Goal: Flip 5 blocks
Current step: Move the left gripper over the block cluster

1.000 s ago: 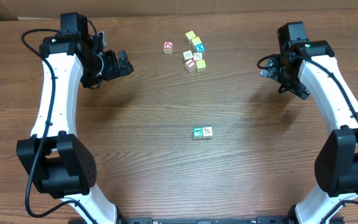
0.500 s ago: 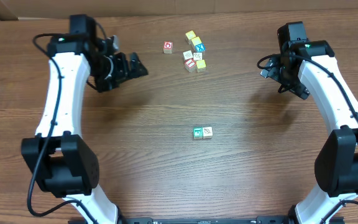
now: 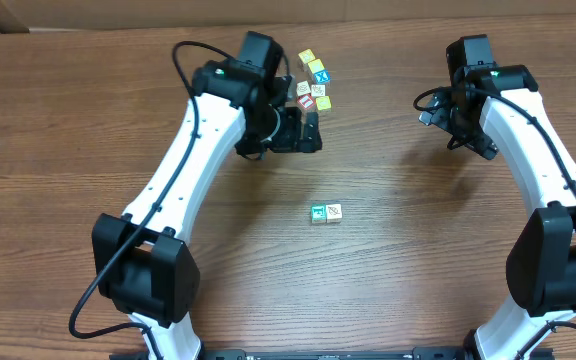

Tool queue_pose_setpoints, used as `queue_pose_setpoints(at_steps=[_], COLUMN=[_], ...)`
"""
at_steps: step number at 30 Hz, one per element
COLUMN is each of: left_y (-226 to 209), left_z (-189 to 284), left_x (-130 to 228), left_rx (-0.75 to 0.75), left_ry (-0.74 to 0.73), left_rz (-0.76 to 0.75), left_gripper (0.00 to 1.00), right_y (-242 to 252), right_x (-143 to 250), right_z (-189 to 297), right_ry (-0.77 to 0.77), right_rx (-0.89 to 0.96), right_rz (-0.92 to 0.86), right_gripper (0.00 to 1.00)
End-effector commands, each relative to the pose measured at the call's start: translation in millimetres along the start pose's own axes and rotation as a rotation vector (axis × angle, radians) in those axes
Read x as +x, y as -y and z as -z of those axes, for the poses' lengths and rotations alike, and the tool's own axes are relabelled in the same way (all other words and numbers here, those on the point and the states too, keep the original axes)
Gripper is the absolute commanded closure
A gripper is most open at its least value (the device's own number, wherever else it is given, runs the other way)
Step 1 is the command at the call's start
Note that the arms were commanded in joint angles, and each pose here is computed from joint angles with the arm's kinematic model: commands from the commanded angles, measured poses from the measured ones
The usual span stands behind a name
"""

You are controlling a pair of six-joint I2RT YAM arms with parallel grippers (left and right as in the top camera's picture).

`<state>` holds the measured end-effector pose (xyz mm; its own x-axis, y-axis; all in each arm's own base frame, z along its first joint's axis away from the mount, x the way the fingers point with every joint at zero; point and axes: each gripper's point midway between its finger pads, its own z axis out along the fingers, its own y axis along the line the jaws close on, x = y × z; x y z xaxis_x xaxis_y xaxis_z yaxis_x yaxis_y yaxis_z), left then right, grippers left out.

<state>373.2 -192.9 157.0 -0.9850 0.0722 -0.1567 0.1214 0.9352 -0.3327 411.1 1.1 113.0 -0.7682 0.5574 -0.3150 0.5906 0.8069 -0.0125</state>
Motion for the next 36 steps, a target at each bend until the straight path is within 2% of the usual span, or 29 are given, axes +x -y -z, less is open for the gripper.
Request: queue_pose_setpoints(at_steps=[1, 4, 8, 11, 17, 23, 24, 27, 30, 32, 36], left_y=[1.6, 4.9, 4.6, 10.6, 18.2, 23.2, 17.7, 10.0, 5.1, 0.7, -4.3], left_z=[18.7, 40.3, 76.5, 92.3, 92.0, 78.9, 73.6, 50.4, 16.3, -6.5, -48.7], left_x=[-14.8, -23.1, -42.3, -57.6, -95.0, -125.2, -127.8, -131.0, -131.0, -129.7, -130.5], left_rx=[-0.021, -0.016, -0.087, -0.083, -0.068, -0.044, -0.073, -0.082, -0.101, -0.117, -0.131], left_ry=[0.058, 0.093, 0.204, 0.282, 0.415, 0.487, 0.486, 0.454, 0.397, 0.356, 0.303], left_rz=[0.016, 0.018, 0.000, -0.015, -0.041, -0.060, -0.061, 0.035, 0.054, 0.056, 0.054], left_gripper=[0.00, 0.00, 0.00, 0.00, 0.00, 0.00, 0.07, 0.57, 0.88, 0.94, 0.96], right_y=[-1.6, -1.6, -1.6, -1.6, -1.6, -1.6, -1.6, -1.6, -1.6, -1.6, -1.6], right_x=[-5.4, -5.4, -5.4, -5.4, -5.4, -5.4, -5.4, -5.4, -5.4, -5.4, -5.4], right_z=[10.0, 10.0, 10.0, 10.0, 10.0, 10.0, 10.0, 10.0, 10.0, 10.0, 10.0], right_ry=[0.029, 0.029, 0.029, 0.029, 0.029, 0.029, 0.029, 0.029, 0.029, 0.029, 0.029], right_rx=[-0.018, -0.018, -0.019, -0.018, -0.018, -0.018, -0.019, -0.019, -0.018, -0.018, -0.018], right_rz=[-0.007, -0.006, -0.007, -0.006, -0.007, -0.007, -0.006, -0.007, -0.007, -0.007, -0.007], right_gripper=[0.00, 0.00, 0.00, 0.00, 0.00, 0.00, 0.00, 0.00, 0.00, 0.00, 0.00])
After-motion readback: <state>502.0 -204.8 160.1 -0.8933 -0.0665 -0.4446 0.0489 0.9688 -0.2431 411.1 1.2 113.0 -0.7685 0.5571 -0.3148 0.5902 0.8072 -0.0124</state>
